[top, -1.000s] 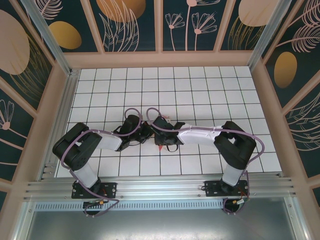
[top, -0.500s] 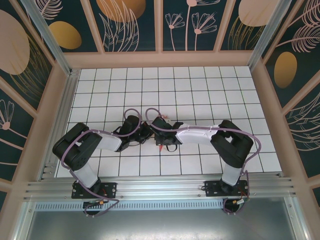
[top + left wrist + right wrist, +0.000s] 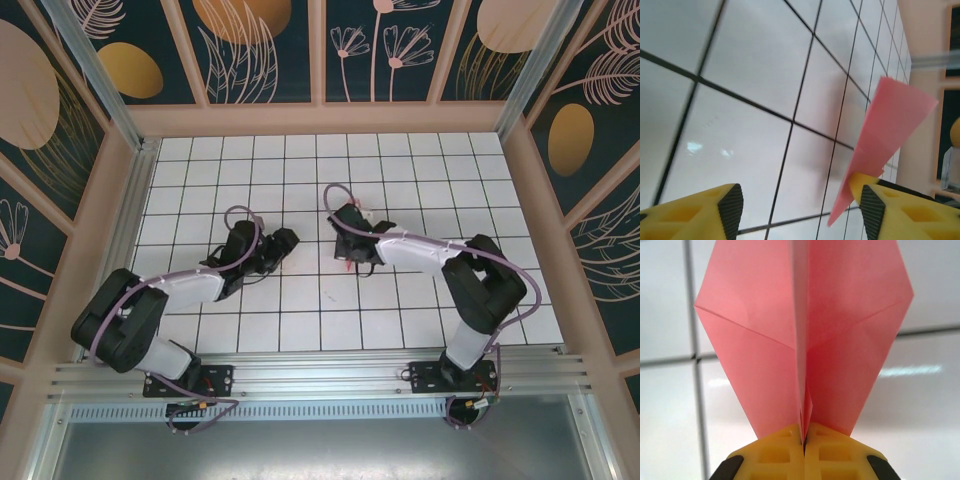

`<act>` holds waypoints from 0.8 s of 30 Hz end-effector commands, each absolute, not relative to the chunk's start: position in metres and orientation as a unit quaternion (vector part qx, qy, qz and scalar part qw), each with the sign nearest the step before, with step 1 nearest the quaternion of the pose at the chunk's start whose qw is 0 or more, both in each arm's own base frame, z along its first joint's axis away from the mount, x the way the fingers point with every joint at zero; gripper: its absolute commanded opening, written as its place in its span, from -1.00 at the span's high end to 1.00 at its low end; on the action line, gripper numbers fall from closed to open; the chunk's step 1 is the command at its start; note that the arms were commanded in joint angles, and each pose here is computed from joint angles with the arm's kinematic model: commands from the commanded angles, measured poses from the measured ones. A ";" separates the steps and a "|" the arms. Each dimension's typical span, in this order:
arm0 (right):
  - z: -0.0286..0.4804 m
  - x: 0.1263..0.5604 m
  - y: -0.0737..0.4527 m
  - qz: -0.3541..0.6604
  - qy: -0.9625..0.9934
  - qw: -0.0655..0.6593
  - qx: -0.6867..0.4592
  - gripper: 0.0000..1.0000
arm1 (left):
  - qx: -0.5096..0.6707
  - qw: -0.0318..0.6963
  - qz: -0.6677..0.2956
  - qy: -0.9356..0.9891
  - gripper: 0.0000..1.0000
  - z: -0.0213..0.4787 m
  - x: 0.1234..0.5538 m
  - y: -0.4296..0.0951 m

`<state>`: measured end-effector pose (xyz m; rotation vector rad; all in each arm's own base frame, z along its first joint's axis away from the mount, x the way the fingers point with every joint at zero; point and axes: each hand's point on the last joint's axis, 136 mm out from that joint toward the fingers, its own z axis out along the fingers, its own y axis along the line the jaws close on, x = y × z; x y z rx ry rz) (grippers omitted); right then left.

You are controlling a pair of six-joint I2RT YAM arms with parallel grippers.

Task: Fold a paper plane with a square sheet of paper (pick it up from the middle)
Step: Move the paper plane to the top-center of the table.

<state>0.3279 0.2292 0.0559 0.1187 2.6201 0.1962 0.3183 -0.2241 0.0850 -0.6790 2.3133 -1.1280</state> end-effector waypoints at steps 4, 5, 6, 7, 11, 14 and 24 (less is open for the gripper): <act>0.064 0.399 0.227 0.094 0.958 0.272 -0.013 0.99 | -0.267 0.283 -0.323 0.863 -0.45 0.088 0.327 -0.173; 0.062 0.407 0.230 0.095 0.958 0.271 -0.018 0.98 | -0.270 0.287 -0.315 0.864 -0.47 0.088 0.327 -0.168; 0.059 0.412 0.234 0.094 0.959 0.267 -0.029 0.97 | -0.271 0.290 -0.310 0.864 -0.48 0.089 0.328 -0.165; 0.055 0.416 0.236 0.089 0.960 0.263 -0.035 0.96 | -0.270 0.292 -0.307 0.864 -0.49 0.090 0.329 -0.163; 0.036 0.437 0.230 0.073 0.967 0.242 -0.033 0.90 | -0.270 0.295 -0.297 0.867 -0.51 0.090 0.329 -0.158; 0.029 0.441 0.230 0.059 0.970 0.232 -0.036 0.82 | -0.269 0.296 -0.291 0.869 -0.52 0.090 0.330 -0.156; 0.111 0.449 0.229 0.083 0.952 0.294 -0.012 0.05 | -0.266 0.343 -0.241 0.868 -0.57 0.116 0.346 -0.133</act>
